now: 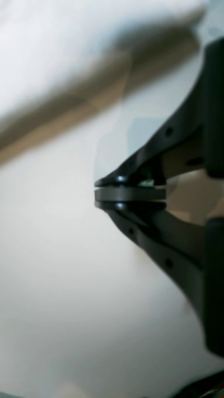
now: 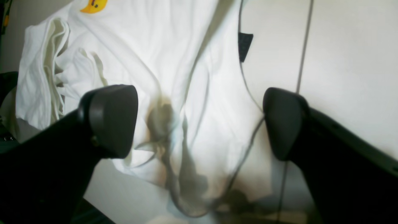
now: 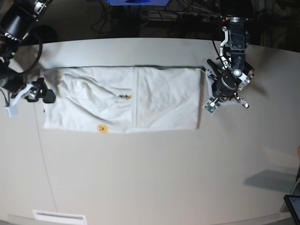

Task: Fold the T-shirt properly

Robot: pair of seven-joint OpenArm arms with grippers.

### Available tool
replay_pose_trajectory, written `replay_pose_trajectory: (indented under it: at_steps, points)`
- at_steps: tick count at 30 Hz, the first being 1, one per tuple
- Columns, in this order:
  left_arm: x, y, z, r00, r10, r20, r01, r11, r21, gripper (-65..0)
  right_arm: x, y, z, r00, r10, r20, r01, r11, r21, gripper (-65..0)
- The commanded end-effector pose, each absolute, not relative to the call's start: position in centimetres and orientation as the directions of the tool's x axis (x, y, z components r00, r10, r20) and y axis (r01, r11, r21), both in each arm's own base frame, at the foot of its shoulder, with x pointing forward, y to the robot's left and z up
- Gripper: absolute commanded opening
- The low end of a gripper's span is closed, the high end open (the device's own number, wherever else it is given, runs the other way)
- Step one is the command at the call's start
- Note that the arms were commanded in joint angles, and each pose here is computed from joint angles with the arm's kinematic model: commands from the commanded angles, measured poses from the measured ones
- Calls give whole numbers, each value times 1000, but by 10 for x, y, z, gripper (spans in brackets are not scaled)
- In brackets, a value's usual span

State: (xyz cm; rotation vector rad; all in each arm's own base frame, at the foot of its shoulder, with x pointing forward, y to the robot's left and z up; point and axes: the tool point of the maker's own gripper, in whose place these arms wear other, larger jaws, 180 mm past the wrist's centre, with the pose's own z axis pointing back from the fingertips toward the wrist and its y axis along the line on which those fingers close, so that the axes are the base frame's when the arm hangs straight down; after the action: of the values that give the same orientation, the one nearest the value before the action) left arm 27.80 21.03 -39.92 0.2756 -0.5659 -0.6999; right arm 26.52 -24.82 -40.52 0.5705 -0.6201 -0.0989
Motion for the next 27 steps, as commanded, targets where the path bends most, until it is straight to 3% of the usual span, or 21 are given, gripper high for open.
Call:
replay_pose_trajectory:
  at_steps: [1,19,24,27]
  points:
    - [285,209,-391,603,-683,413,526,729,438,-650,243,-241,-427,892,-175,416,-67,861,505,-36]
    - [292,201,-389,595,-677,432,523,735,431,-650,238,-216,-435,905,-162,394,-86,837,541,-46]
    - [292,200,-389,596,-676,435,523,737,429,-650,238,-216,-436,907,-158,391,-86,839,538,-216]
    - [292,200,-389,596,-676,435,523,737,429,-650,238,-216,-436,907,-158,391,-86,839,538,-280]
